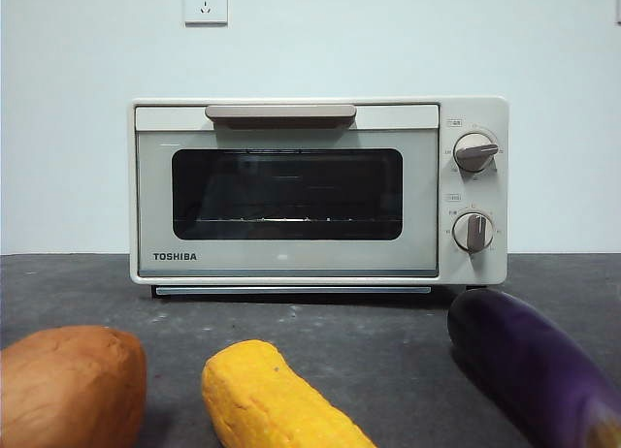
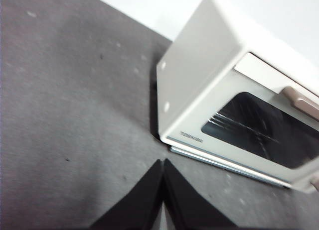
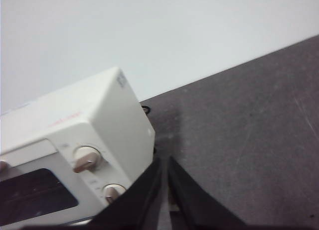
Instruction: Take the eggplant from the table,put the eggplant in the oven
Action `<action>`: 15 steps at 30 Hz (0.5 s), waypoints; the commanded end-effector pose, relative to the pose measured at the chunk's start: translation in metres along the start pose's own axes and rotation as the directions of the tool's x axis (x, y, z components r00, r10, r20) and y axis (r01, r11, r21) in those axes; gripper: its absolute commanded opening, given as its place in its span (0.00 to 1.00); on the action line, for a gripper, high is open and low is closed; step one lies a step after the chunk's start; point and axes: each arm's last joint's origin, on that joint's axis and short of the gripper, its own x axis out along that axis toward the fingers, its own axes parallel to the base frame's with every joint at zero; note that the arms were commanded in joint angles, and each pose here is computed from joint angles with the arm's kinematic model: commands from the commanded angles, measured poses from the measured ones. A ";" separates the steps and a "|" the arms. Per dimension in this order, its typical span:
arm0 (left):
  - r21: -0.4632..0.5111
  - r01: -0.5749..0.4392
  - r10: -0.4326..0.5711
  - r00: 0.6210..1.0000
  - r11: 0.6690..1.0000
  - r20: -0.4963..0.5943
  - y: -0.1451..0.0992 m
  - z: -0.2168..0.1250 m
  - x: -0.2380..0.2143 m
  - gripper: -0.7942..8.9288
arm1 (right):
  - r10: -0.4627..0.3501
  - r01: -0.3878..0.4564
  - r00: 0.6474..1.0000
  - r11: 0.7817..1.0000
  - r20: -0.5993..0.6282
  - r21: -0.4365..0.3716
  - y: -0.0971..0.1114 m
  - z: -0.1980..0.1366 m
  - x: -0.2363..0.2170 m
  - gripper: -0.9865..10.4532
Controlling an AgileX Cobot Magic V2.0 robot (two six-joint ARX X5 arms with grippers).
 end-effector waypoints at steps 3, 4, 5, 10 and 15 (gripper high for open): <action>0.078 0.106 -0.101 0.993 0.991 -0.064 -0.018 0.031 0.006 0.09 | 0.028 -0.033 0.996 0.998 -0.082 -0.060 0.012 0.023 0.001 0.09; 0.086 0.134 -0.127 0.988 0.987 -0.084 -0.022 0.037 0.009 0.09 | 0.027 -0.035 0.994 0.997 -0.105 -0.071 0.014 0.027 0.002 0.09; 0.093 0.162 -0.152 0.983 0.982 -0.101 -0.026 0.043 0.011 0.09 | 0.022 -0.032 0.992 0.996 -0.127 -0.080 0.016 0.031 0.003 0.09; 0.096 0.288 -0.265 0.944 0.953 -0.198 -0.041 0.070 0.023 0.09 | 0.001 -0.032 0.967 0.992 -0.254 -0.118 0.022 0.046 0.010 0.09; 0.099 0.369 -0.321 0.890 0.924 -0.323 -0.055 0.088 0.034 0.09 | 0.067 -0.111 0.902 0.991 -0.427 -0.079 0.029 0.051 0.017 0.09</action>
